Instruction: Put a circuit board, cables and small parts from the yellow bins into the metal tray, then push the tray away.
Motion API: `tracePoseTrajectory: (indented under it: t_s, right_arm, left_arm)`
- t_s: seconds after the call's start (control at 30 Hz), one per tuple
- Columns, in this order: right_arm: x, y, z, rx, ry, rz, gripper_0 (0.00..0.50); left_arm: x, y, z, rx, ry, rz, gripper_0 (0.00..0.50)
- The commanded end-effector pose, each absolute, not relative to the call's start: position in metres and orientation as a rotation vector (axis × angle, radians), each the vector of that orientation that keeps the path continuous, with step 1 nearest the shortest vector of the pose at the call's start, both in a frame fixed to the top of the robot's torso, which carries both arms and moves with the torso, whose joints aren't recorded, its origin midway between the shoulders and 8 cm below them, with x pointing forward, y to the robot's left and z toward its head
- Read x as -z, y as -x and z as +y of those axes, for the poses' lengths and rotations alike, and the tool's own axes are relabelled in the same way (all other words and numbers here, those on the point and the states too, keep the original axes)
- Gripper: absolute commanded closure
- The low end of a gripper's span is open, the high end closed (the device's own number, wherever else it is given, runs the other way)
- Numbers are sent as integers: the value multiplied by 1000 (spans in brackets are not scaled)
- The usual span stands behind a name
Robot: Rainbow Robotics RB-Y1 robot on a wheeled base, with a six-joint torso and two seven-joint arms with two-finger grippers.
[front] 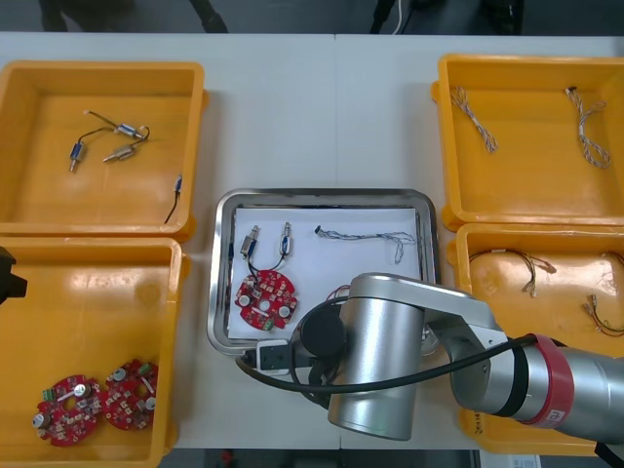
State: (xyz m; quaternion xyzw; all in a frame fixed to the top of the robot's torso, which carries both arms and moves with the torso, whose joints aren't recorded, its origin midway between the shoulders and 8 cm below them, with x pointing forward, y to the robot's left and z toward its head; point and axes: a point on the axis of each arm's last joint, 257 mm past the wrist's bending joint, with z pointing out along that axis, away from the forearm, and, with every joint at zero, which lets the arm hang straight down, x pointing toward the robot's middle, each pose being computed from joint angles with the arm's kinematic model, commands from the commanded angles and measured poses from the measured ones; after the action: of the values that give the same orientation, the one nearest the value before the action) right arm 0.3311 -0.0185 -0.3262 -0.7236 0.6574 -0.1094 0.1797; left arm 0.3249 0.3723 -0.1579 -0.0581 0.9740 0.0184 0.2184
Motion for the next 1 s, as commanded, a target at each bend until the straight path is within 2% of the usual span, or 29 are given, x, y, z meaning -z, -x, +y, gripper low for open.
tracePoseTrajectory:
  t_s: [0.03,0.4,0.43,0.47,0.5,0.53,0.57,0.6,0.63,0.7,0.73,0.77,0.83,1.0]
  right_arm:
    - [328,-317,-5,268,2043,1854,0]
    - [328,-318,-10,286,2030,1882,0]
    - [328,-318,-10,288,2028,1884,65]
    - [328,-318,-10,288,2028,1884,65]
    - [329,-318,-12,292,2022,1894,228]
    - [329,-318,-12,293,2018,1899,228]
    - [329,-318,-12,292,2017,1901,324]
    - [328,-318,-12,294,2011,1906,324]
    - [328,-318,-12,295,2008,1908,382]
    - [328,-318,-12,294,2007,1910,400]
    - [327,-319,-11,295,2003,1911,431]
    - [327,-319,-11,295,2003,1911,431]
    - [328,-318,-11,292,2002,1913,470]
    - [326,-322,-11,309,1992,1910,500]
  left_arm:
    - [147,-320,385,-160,-1,2685,0]
    - [147,-320,385,-160,-1,2685,0]
    - [147,-320,385,-160,-1,2685,0]
    - [147,-320,385,-160,-1,2685,0]
    - [147,-320,385,-160,-1,2685,0]
    - [147,-320,385,-160,-1,2685,0]
    - [147,-320,385,-160,-1,2685,0]
    - [147,-320,385,-160,-1,2685,0]
    - [147,-320,385,-160,-1,2685,0]
    - [147,-320,385,-160,-1,2685,0]
    - [147,-320,385,-160,-1,2685,0]
    - [147,-320,385,-160,-1,2685,0]
    - [147,-320,385,-160,-1,2685,0]
    - [147,-320,385,-160,-1,2685,0]
